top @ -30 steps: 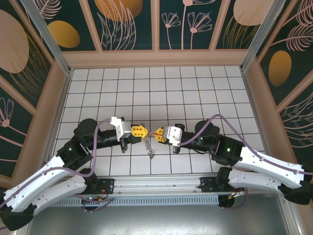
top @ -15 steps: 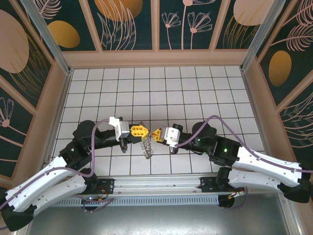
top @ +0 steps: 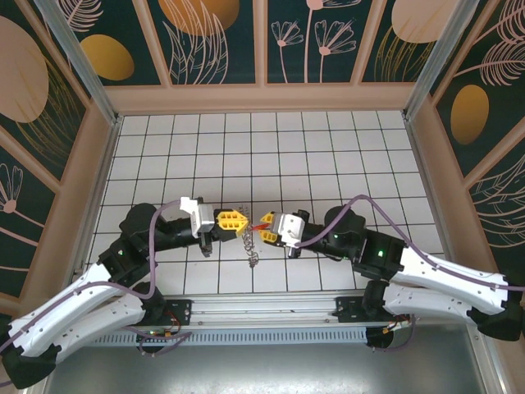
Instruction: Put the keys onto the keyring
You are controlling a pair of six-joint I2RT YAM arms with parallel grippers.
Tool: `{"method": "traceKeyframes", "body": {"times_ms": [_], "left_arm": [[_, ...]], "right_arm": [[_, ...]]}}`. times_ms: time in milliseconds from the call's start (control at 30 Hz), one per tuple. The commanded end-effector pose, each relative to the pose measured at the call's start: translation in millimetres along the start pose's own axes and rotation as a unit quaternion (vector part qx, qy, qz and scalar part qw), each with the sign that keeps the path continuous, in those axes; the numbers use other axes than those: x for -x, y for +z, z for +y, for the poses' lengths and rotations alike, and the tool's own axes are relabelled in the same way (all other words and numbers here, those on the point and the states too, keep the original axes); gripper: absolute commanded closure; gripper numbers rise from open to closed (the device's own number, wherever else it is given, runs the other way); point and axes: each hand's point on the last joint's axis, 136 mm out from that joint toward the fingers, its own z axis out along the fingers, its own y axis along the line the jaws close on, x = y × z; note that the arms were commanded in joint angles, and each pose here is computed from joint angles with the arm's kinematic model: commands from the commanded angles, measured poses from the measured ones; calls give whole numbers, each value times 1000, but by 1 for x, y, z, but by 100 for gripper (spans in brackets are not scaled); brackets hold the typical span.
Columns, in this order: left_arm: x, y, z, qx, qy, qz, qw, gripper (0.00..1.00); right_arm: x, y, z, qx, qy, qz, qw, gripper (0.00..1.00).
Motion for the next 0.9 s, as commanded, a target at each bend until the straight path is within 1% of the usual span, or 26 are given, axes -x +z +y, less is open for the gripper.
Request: {"method": "traceKeyframes", "body": {"times_ms": [0,133,233,500,600,867], "left_arm": [[27,-4,-5,-3,32,-35,999,100],[17,-2,0,4,30,-9,1000,100],[12,1,0,-2,27,3,1000,100],[6,7,-2,-19,22,16,999,100],[5,9,-4,-27,22,19,999,100],[2,9,-10,-47,18,19,999,100]], "right_arm": [[21,-18,-7,-21,6,-37,999,70],[45,-31,-8,-13,8,-77,997,69],[54,-32,-7,-8,0,-98,995,68],[55,-10,-1,17,-4,-98,995,66],[55,-6,-2,17,2,-103,995,65],[50,6,-10,11,15,-92,996,66]]}}
